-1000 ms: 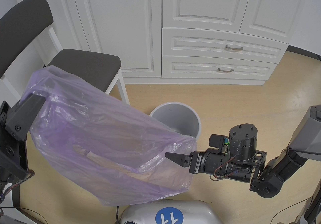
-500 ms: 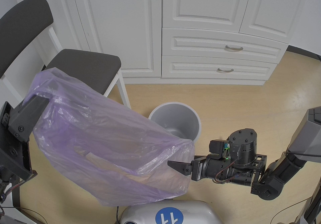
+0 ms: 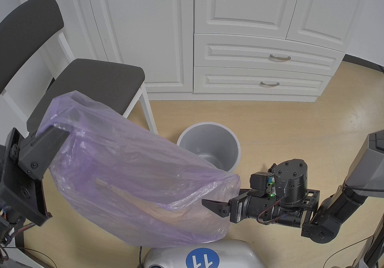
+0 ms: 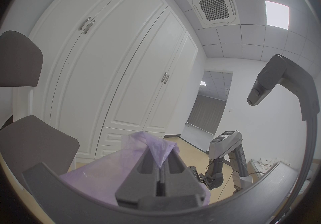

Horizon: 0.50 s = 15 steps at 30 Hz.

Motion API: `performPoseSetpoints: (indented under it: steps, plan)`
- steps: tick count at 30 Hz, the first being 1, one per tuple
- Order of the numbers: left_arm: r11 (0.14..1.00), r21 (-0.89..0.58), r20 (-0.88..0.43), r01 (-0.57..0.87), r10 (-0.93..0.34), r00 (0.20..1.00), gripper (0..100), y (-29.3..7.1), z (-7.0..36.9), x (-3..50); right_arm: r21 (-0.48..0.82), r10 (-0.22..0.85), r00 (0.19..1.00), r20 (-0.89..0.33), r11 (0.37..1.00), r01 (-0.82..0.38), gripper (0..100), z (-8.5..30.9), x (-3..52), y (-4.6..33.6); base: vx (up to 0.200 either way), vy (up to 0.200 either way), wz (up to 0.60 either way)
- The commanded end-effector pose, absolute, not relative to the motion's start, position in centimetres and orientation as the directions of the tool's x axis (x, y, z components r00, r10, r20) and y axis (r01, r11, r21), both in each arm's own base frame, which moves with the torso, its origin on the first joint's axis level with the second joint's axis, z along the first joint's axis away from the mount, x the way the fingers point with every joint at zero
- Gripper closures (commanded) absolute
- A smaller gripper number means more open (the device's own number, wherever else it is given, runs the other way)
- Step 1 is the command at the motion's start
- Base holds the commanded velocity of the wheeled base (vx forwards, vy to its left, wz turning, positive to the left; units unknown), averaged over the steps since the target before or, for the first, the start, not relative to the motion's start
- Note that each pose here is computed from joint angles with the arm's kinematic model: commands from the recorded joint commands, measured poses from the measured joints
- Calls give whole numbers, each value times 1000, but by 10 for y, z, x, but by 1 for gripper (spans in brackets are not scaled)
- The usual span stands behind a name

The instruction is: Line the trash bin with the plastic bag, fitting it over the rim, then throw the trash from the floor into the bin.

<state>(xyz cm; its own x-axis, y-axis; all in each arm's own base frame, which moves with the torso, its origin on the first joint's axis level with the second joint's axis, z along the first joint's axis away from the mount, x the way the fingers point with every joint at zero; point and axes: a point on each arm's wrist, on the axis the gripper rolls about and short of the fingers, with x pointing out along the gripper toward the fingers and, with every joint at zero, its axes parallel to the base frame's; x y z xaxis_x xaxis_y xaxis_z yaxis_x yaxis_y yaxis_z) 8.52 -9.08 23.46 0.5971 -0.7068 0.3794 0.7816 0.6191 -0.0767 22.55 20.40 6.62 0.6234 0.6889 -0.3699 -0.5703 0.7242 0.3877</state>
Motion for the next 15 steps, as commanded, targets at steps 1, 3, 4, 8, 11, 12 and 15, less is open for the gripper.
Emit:
performPoseSetpoints:
  steps: [1,3,4,8,11,12,15]
  plan:
    - [613,-78,372,786,-714,593,100,-93,233,86,387,693,621,-365,720,-576,0,68,224,204,0,0,0]
    - [611,-78,372,788,-716,591,100,-93,233,85,387,693,621,-365,720,-576,0,68,223,204,0,0,0]
    - [611,-78,372,788,-716,591,100,-93,233,85,386,693,621,-367,720,-576,0,68,223,204,0,0,0]
    - [611,-78,371,788,-716,591,100,-93,233,85,386,693,621,-365,720,-577,0,68,223,204,0,0,0]
    - [611,-77,365,787,-718,593,100,-93,231,85,383,695,627,-352,718,-580,0,73,222,203,0,0,0]
    - [612,-76,364,787,-718,593,100,-93,231,85,378,695,629,-348,718,-584,0,74,221,201,0,0,0]
    - [612,-76,364,787,-718,593,100,-93,231,85,370,693,638,-335,720,-588,0,80,220,197,0,0,0]
